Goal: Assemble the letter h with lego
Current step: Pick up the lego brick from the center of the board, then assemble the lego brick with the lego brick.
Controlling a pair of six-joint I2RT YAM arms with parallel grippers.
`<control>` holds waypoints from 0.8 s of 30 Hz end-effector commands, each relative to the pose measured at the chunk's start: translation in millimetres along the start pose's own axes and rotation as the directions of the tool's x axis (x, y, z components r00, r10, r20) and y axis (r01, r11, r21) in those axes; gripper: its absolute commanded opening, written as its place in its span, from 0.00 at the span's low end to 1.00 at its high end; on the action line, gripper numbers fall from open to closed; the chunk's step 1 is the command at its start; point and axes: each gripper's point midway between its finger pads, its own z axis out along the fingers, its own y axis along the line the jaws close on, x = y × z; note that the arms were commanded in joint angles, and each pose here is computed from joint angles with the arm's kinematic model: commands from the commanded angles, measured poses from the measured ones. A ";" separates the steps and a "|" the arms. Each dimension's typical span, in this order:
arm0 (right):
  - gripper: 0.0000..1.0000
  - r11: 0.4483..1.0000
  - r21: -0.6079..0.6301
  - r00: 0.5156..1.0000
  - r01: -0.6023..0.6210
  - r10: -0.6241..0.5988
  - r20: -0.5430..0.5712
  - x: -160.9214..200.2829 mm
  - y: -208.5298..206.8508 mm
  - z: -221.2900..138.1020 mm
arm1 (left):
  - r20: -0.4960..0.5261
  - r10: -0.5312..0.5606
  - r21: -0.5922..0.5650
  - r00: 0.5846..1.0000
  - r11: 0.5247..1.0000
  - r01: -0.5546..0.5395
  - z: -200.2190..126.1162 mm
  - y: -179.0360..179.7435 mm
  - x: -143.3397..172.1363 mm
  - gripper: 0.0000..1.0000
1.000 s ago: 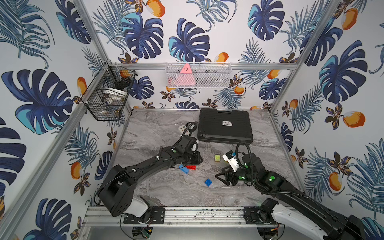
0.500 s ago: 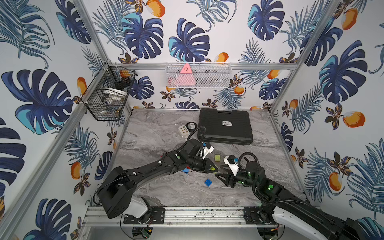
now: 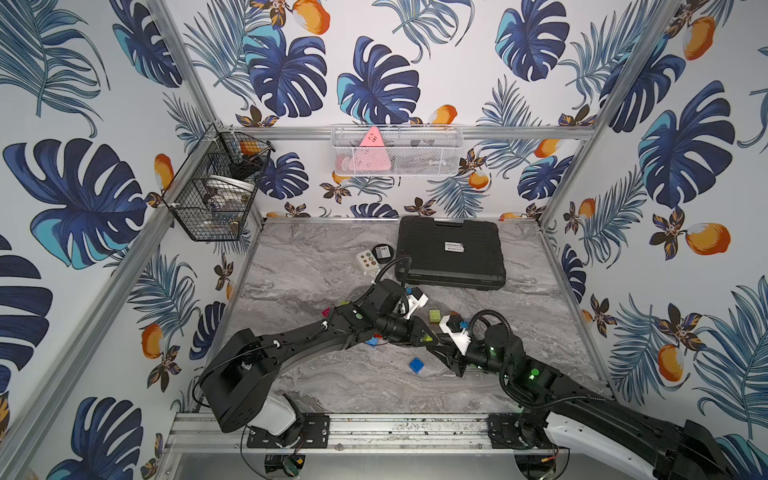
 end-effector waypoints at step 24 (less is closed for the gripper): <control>0.32 0.972 0.206 0.882 -0.116 0.196 -0.428 89.4 17.8 36.0 | 0.495 0.080 -0.707 0.865 0.615 0.348 -145.1 183.1 -32.8 0.89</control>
